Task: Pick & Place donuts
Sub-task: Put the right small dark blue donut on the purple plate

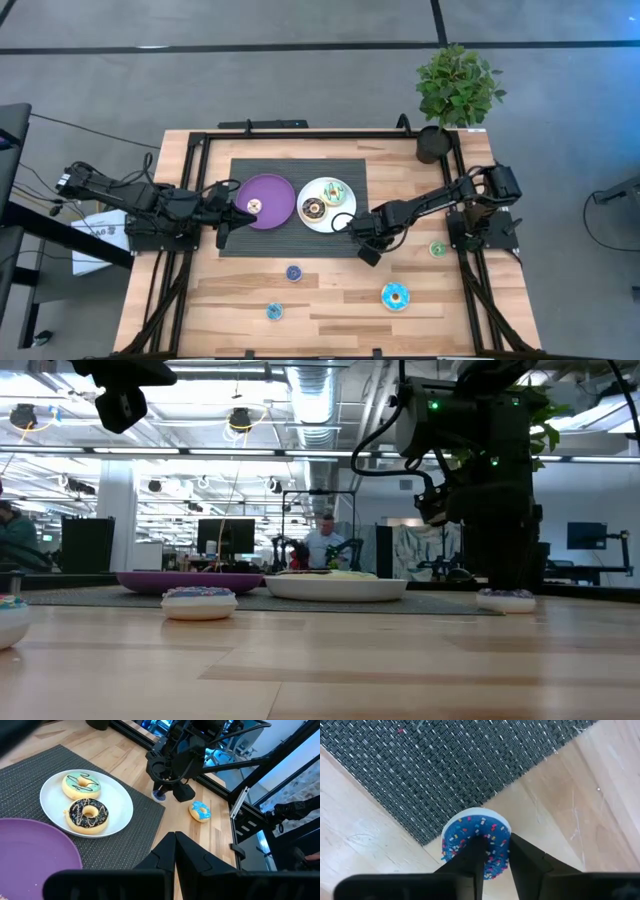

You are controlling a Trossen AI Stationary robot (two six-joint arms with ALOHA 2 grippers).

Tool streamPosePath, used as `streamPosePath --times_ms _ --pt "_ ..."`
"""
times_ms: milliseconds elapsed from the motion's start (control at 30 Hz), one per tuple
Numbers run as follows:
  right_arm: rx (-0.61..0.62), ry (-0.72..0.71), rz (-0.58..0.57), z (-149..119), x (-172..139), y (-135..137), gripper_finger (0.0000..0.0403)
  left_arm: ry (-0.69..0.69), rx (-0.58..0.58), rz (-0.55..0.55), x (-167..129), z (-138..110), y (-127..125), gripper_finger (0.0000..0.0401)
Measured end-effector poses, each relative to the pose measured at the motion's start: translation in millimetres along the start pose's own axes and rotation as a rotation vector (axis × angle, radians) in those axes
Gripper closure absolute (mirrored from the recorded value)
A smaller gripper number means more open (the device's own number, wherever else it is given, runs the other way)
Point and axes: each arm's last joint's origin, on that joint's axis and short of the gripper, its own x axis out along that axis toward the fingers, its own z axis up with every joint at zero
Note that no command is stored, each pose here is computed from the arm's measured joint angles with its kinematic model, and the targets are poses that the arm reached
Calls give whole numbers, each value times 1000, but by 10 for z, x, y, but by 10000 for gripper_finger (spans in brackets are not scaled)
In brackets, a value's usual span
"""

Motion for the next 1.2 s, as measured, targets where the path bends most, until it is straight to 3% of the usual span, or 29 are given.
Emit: streamPosePath --times_ms 633,933,1200 --pt "-19 74 8 -21 -144 8 339 0 0 0 0 0 0 401" --pt "-10 -14 67 133 -596 64 339 -1 0 -1 -2 2 -1 401" --pt "-72 -250 219 572 -1246 148 339 0 21 -2 -1 2 -2 401"
